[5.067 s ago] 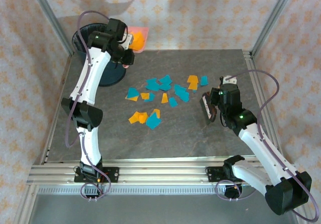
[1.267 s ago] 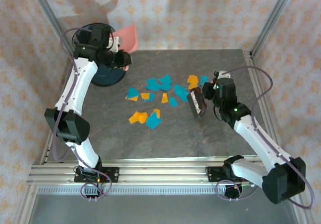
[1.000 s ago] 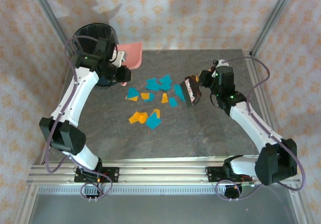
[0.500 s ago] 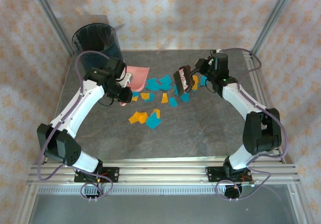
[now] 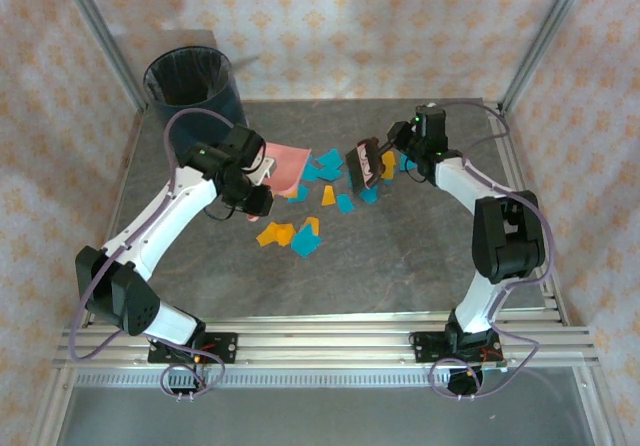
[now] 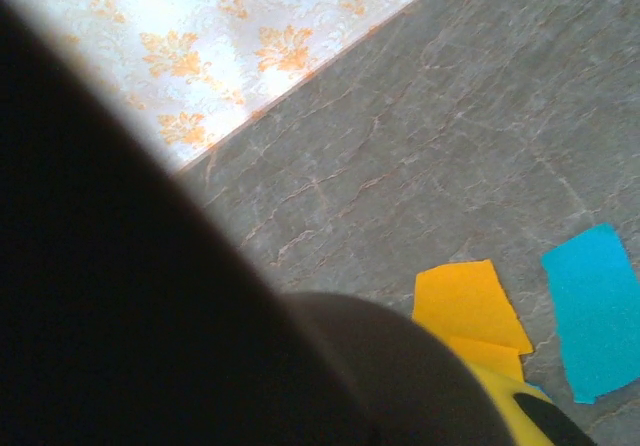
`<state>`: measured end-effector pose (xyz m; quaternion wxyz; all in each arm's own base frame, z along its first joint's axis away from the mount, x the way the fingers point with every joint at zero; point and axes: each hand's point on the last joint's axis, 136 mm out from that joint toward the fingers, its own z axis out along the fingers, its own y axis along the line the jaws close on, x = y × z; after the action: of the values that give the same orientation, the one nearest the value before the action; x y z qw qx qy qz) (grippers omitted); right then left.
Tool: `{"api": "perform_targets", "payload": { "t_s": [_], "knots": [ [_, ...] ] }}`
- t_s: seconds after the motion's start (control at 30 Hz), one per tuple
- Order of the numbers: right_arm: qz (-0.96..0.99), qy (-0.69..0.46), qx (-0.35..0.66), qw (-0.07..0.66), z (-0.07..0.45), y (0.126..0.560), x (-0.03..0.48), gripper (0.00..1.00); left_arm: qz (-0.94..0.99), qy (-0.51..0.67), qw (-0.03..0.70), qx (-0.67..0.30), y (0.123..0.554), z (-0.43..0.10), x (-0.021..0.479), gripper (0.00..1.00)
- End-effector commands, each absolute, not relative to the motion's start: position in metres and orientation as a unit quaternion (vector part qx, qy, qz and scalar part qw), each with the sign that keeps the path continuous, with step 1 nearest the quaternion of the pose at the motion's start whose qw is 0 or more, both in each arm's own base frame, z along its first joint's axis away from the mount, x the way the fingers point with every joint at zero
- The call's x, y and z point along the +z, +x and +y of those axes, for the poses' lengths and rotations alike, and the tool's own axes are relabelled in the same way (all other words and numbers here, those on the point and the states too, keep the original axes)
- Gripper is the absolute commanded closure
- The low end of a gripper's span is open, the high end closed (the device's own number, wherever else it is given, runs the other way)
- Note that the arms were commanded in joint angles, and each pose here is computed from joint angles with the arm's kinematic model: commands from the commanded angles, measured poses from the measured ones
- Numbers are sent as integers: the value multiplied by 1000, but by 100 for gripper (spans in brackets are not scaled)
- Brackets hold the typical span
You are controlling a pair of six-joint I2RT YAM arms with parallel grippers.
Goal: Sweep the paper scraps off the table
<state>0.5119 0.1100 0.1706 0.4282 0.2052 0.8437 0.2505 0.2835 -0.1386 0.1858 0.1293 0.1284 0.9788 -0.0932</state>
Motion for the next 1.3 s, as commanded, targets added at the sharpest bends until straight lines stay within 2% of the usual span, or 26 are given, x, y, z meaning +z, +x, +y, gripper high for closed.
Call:
{"api": "perform_targets", "payload": {
  "t_s": [0.0,0.53,0.7,1.0,1.27],
  "knots": [
    [839,210,220,451,92,507,181,100,979,137,135,-75,282,-138,190,100],
    [882,190,76,425,43,430,174,100,975,182,113,-67,271,-158,183,100],
    [870,176,103,448,47,415,196,100,973,190,109,-66,268,-161,182,100],
    [805,195,223,515,65,437,269,100,972,193,114,-66,266,-164,184,100],
    [745,258,272,552,60,482,281,100,972,192,115,-65,266,-166,181,100]
  ]
}}
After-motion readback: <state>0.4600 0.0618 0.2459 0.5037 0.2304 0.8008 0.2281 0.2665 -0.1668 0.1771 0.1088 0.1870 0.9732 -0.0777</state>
